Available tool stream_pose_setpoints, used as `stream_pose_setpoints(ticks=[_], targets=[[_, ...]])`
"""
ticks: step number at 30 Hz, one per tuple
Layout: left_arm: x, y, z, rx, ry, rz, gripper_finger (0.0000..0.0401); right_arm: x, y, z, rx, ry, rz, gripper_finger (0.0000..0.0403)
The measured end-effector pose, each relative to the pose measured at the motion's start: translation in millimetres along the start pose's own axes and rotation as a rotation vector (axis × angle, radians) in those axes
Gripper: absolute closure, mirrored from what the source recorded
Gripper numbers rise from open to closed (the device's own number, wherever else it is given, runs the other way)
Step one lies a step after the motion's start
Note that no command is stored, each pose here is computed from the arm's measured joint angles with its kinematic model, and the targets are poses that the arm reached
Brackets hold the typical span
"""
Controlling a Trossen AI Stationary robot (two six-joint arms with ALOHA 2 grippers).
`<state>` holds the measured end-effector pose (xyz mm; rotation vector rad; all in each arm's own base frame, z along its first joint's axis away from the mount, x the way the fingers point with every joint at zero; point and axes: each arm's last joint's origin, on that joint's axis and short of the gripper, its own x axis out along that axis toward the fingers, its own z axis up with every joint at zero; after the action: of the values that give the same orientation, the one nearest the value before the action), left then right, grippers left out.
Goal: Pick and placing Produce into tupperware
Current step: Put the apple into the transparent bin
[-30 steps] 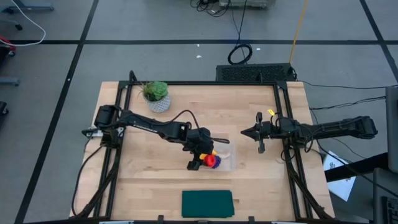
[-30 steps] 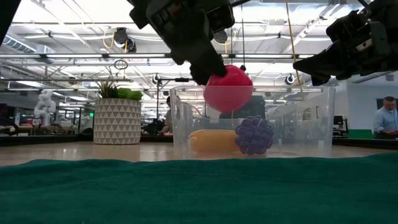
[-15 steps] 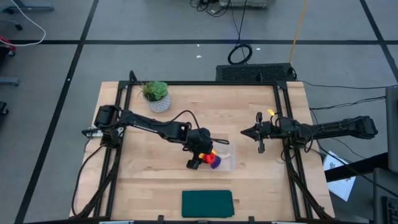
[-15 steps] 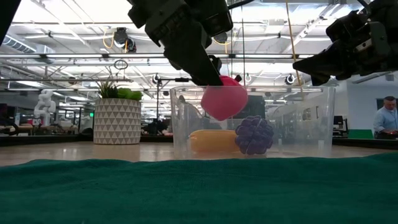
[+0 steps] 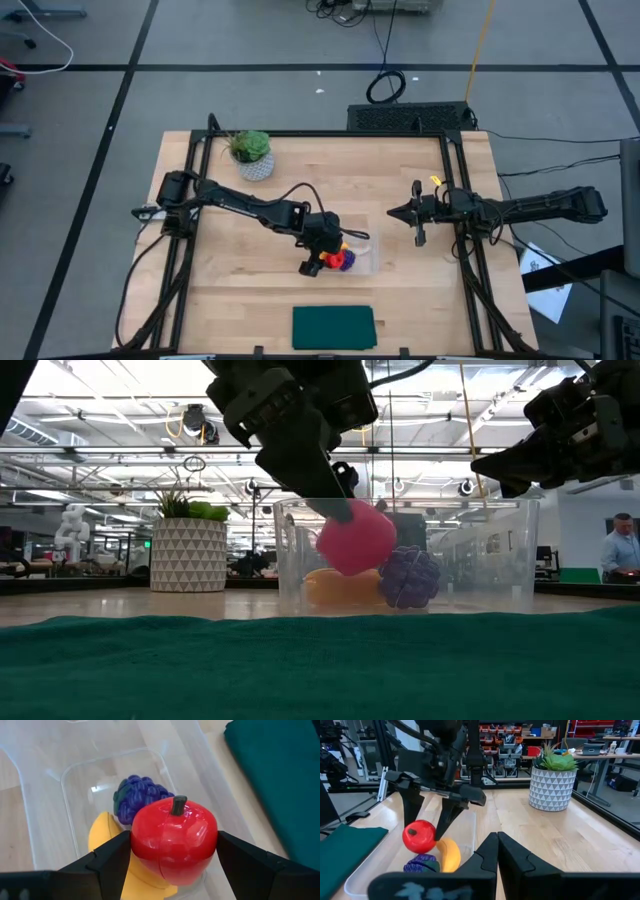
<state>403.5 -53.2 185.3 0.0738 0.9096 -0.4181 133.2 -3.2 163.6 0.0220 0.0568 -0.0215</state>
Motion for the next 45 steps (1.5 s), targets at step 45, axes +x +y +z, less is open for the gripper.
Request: stream_pose_setpoints(ticks=[45], targets=[[20.2, 4.2, -8.5, 0.009, 0.017, -0.081, 0.0117, 0.7, -0.1, -1.1, -0.003, 0.01, -0.003, 0.0403]])
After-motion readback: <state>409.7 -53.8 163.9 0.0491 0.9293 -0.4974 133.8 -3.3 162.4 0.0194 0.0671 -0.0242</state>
